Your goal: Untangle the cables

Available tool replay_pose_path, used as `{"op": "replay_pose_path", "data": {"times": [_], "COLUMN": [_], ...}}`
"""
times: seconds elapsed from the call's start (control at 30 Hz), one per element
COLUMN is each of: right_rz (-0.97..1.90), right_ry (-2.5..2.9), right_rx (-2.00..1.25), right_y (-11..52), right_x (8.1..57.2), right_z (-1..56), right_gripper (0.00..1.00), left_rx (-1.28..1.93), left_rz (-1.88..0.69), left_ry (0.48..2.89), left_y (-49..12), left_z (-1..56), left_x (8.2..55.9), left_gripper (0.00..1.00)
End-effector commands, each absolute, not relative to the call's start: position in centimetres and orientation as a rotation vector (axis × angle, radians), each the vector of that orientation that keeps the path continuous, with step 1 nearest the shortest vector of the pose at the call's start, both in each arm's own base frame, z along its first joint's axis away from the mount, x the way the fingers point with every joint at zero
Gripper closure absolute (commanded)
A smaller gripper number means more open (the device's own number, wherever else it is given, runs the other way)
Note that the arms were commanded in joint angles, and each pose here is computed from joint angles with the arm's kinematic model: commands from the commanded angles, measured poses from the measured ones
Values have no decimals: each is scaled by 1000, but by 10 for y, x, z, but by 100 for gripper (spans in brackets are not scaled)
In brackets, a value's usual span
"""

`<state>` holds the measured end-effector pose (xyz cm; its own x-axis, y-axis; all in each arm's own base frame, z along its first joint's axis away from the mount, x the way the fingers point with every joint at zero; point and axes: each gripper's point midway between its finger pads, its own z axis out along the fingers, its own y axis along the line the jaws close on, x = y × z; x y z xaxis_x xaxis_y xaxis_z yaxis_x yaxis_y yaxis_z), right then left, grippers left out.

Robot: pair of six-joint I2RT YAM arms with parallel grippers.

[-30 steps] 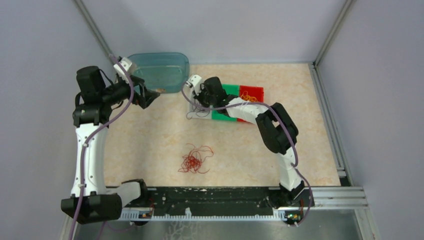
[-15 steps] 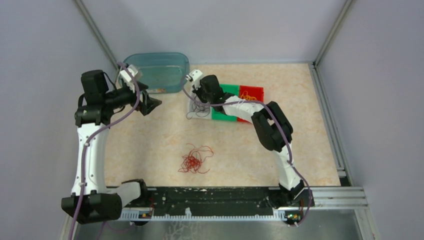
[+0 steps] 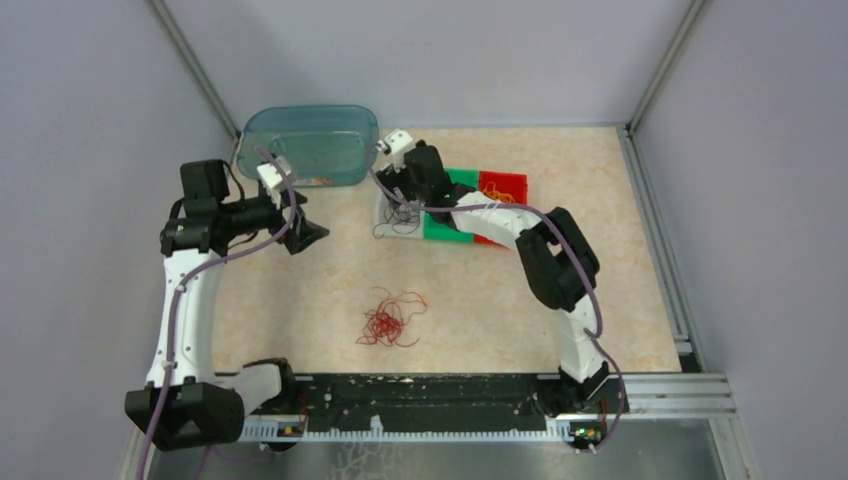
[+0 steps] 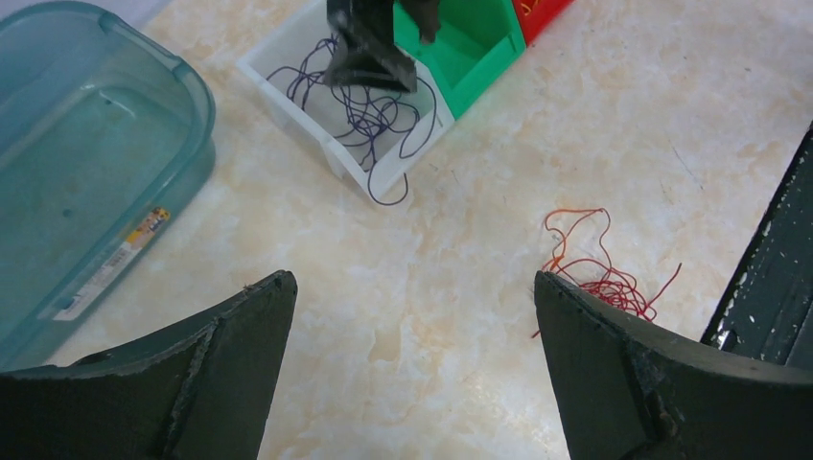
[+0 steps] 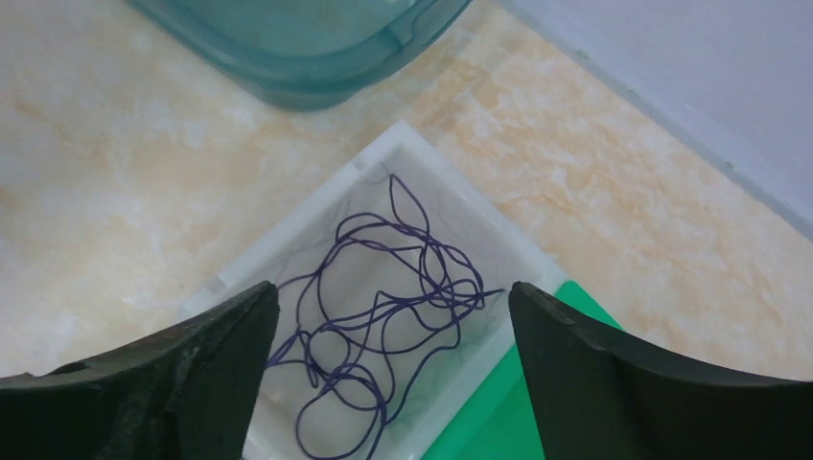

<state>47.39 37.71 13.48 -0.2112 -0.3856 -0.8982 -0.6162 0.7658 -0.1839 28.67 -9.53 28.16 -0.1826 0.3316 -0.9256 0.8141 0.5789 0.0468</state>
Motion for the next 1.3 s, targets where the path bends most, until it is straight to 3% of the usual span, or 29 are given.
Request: {"op": "replay_pose_path", "data": {"times": [0.0, 0.1, 0.23, 0.37, 0.6, 0.73, 0.97, 1.27], "right_rz": [354, 439, 682, 901, 789, 882, 987, 1082], "right_ry": [1592, 1633, 1670, 1774, 1874, 1866, 1859, 1886], "right_rx": [-488, -277, -457, -592, -723, -724, -812, -868], "right_y": [364, 336, 346, 357, 366, 368, 373, 398], "right_x": [446, 423, 363, 303, 233, 207, 176, 169], "right_z": [283, 288, 276, 226, 155, 145, 128, 104], "right_gripper": [1, 1, 1, 1, 1, 10, 36, 47], "left_rx": [998, 993, 1000, 988, 994, 1030, 1216, 1323], "left_rz": [-603, -592, -589, -593, -576, -646, -724, -685], "left_ry": [1764, 1778, 1755, 1773, 1764, 1779, 1799, 1838], "left_y": [-97, -96, -97, -97, -96, -102, -128, -129], "left_z": [268, 261, 261, 257, 252, 239, 186, 150], "left_x": [277, 277, 274, 274, 276, 261, 220, 213], "left_gripper": [1, 1, 1, 1, 1, 1, 4, 6]}}
